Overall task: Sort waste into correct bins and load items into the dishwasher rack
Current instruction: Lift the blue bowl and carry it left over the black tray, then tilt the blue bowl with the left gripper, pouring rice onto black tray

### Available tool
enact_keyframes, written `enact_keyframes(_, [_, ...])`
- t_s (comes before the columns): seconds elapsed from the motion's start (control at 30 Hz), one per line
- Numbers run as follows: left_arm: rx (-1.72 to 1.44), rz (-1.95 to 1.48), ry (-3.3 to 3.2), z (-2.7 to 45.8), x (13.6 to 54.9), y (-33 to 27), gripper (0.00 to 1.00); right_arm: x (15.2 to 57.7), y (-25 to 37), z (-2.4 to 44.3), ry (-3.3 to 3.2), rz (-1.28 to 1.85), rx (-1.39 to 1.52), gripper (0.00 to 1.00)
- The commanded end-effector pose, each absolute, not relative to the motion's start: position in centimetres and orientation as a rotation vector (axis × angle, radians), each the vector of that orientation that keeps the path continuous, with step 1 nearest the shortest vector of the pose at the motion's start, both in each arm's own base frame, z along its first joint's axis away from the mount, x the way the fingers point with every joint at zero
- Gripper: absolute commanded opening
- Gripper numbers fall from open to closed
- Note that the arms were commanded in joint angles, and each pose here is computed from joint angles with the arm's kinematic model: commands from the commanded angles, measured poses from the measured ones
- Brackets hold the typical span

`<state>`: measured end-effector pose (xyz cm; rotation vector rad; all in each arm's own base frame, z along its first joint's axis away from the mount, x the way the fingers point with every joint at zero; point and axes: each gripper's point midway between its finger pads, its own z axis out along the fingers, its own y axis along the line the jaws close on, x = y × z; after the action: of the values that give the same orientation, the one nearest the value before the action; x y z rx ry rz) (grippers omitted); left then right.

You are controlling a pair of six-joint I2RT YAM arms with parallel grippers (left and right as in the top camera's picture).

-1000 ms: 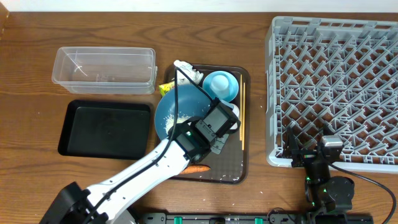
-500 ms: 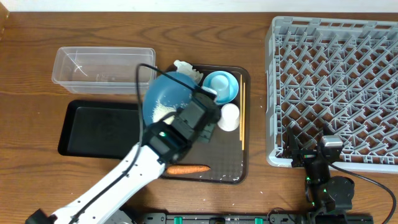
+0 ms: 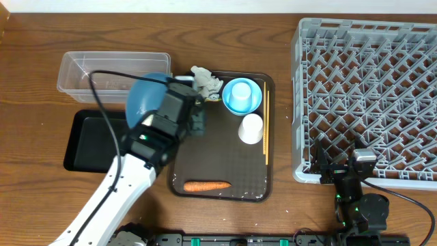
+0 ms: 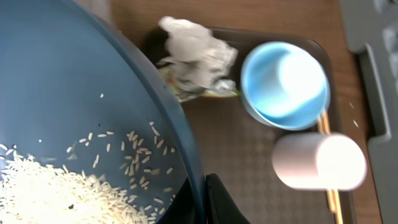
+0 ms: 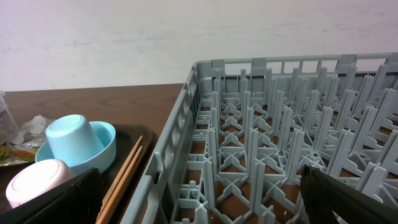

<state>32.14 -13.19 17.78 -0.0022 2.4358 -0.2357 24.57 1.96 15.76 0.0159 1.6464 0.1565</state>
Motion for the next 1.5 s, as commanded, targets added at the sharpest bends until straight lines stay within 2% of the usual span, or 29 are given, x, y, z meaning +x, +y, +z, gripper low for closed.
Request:
enact_keyframes(0.0, [-0.093,-0.328,2.41,19.1,32.9,-12.2,0.06,24.6,1.3,15.6,1.652,0.124,0.028,0.99])
enact_keyframes(0.7, [-0.41,-0.97,2.297,22.3,34.0,-5.2,0.06,24.6,1.3,15.6,1.652,0.124,0.028,0.99])
enact_keyframes(1.47, [-0.537,-1.138,2.195,23.8,33.4,-1.9,0.06,24.6,1.3,15.6,1.652,0.124,0.028,0.99])
